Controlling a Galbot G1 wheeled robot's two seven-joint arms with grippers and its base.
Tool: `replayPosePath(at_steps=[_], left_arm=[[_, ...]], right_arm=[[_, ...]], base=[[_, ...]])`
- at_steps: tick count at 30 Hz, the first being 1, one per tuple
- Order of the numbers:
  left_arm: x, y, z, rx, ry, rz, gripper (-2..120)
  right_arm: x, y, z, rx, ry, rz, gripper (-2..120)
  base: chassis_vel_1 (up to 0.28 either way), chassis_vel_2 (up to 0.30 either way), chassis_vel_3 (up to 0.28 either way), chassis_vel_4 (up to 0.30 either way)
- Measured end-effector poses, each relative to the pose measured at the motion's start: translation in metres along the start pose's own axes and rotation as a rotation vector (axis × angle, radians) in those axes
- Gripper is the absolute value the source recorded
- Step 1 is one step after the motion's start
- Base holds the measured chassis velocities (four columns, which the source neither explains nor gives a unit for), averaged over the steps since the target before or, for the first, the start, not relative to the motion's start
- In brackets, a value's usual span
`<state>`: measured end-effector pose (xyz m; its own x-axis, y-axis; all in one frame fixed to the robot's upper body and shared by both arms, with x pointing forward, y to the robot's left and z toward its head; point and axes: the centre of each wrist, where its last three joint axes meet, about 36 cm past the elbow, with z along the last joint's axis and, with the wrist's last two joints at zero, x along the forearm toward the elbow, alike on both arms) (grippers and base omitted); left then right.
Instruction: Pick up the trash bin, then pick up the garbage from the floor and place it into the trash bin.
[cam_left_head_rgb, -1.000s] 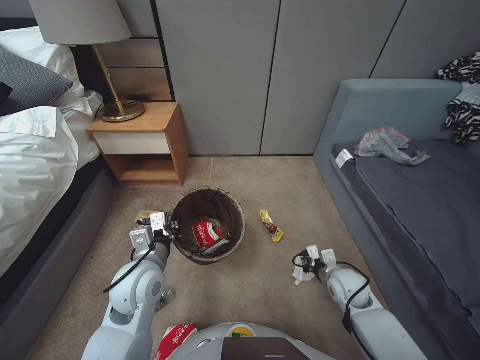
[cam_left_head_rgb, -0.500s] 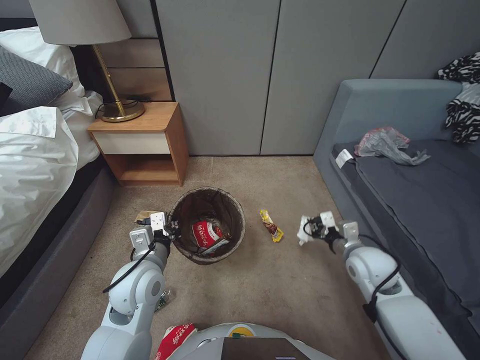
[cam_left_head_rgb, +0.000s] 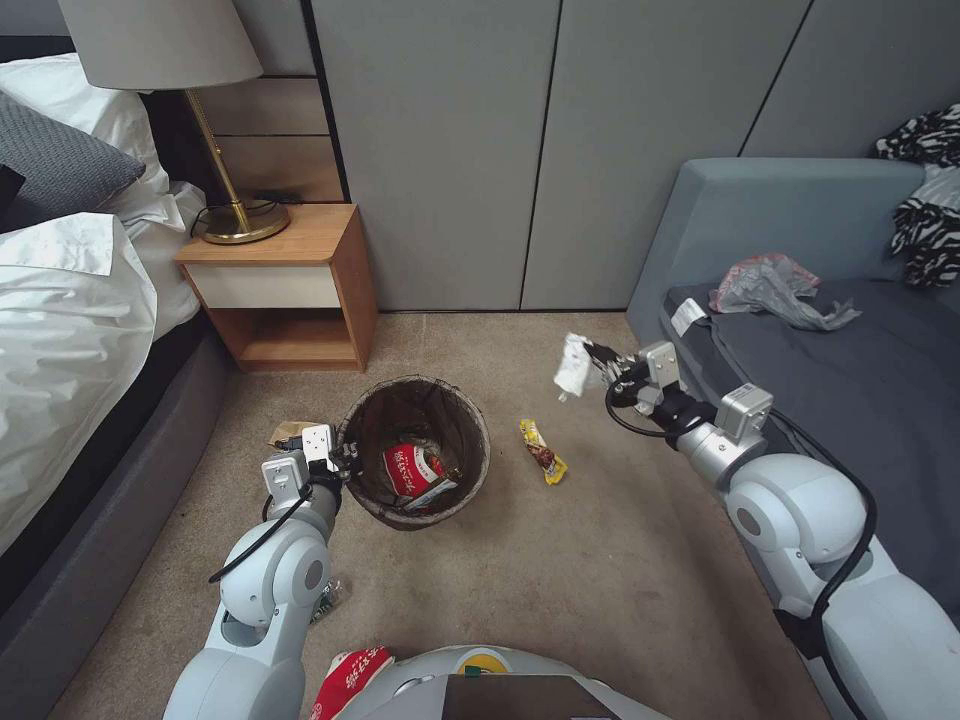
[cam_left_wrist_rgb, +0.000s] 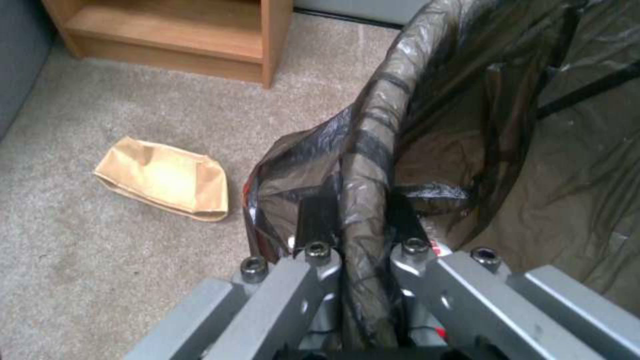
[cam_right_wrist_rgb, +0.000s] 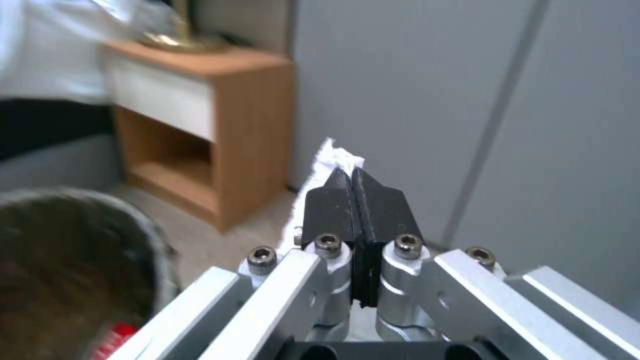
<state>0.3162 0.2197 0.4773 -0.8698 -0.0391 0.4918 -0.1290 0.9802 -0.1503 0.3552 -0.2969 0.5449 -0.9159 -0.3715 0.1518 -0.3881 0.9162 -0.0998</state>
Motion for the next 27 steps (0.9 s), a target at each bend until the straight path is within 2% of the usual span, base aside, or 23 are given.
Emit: replayPosePath(at_steps=[8, 11, 12, 14, 18, 21, 27], left_arm=[[-0.001, -0.001, 0.001, -0.001, 0.003, 0.001, 2], [-0.001, -0.002, 0.002, -0.004, 0.008, 0.005, 2], [-0.001, -0.002, 0.002, -0.004, 0.008, 0.005, 2], [0.000, -0.003, 0.003, -0.004, 0.010, 0.005, 2], [0.001, -0.003, 0.003, -0.004, 0.008, 0.005, 2], [0.004, -0.005, 0.004, -0.004, 0.008, 0.011, 2], [0.005, -0.008, 0.004, -0.005, 0.007, 0.018, 2]], right_arm=[[0.004, 0.013, -0.023, 0.064, -0.144, -0.136, 0], [0.001, 0.019, -0.033, 0.120, -0.248, -0.290, 0], [0.001, 0.019, -0.033, 0.120, -0.248, -0.290, 0], [-0.006, 0.020, -0.033, 0.160, -0.302, -0.433, 0], [-0.009, 0.021, -0.031, 0.174, -0.300, -0.502, 0], [-0.018, 0.018, -0.029, 0.206, -0.276, -0.603, 0], [-0.031, 0.013, -0.030, 0.242, -0.250, -0.676, 0]], base=[[0.000, 0.000, 0.000, 0.000], [0.000, 0.000, 0.000, 0.000], [0.000, 0.000, 0.000, 0.000], [0.000, 0.000, 0.000, 0.000], [0.000, 0.000, 0.000, 0.000], [0.000, 0.000, 0.000, 0.000], [0.000, 0.000, 0.000, 0.000]])
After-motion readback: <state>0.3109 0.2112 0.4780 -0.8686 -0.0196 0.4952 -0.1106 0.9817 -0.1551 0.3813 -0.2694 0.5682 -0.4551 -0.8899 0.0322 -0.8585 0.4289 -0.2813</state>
